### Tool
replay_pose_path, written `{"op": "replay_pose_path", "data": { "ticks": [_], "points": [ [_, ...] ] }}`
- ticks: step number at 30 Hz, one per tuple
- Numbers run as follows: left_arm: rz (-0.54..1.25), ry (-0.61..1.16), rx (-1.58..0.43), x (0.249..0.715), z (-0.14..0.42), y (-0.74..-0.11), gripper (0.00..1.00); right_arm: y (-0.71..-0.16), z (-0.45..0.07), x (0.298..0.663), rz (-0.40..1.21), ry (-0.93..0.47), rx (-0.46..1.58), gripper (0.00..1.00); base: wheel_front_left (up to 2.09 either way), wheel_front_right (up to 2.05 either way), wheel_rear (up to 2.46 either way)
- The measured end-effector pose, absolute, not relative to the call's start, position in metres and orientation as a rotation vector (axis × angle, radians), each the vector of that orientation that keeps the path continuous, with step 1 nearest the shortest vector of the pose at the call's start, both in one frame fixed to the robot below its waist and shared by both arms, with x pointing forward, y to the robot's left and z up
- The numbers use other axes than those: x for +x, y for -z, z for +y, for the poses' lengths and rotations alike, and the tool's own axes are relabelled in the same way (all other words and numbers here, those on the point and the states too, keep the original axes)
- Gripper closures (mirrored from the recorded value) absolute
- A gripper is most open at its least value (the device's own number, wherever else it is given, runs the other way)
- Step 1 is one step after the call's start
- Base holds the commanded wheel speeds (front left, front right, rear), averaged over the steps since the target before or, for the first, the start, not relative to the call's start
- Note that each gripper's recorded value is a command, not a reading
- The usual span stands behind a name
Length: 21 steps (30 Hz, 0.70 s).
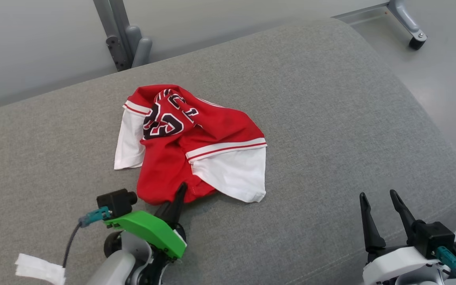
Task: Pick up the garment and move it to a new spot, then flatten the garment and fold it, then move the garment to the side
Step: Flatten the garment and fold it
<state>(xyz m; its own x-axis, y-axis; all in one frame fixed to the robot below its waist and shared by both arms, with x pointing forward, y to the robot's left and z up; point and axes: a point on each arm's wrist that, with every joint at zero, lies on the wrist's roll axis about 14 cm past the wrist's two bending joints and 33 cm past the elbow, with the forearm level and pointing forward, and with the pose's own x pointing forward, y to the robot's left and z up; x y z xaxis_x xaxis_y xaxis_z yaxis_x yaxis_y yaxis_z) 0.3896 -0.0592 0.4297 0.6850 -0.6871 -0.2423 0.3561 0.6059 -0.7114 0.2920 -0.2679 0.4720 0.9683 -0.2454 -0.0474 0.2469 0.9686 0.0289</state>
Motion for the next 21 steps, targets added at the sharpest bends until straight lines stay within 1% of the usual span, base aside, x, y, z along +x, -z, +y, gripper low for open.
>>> {"op": "replay_pose_path", "data": {
  "ticks": [4, 9, 14, 16, 21],
  "points": [
    [0.462, 0.689, -0.643, 0.395, -0.039, -0.461, 1.0, -0.467, -0.261, 0.292, 0.052, 0.234, 0.063, 0.0, 0.0, 0.0, 0.0],
    [0.361, 0.752, -0.586, 0.394, -0.016, -0.515, 1.0, -0.467, -0.254, 0.299, 0.051, 0.208, 0.078, 0.0, 0.0, 0.0, 0.0],
    [0.331, 0.816, -0.492, 0.383, 0.0, -0.552, 1.0, -0.466, -0.249, 0.303, 0.053, 0.189, 0.083, 0.0, 0.0, 0.0, 0.0],
    [0.383, 0.806, -0.415, 0.38, 0.014, -0.544, 1.0, -0.466, -0.248, 0.304, 0.053, 0.184, 0.084, 0.0, 0.0, 0.0, 0.0],
    [0.608, 0.717, -0.226, 0.368, 0.061, -0.478, 1.0, -0.465, -0.247, 0.304, 0.055, 0.185, 0.086, 0.0, 0.0, 0.0, 0.0]
  ]
}}
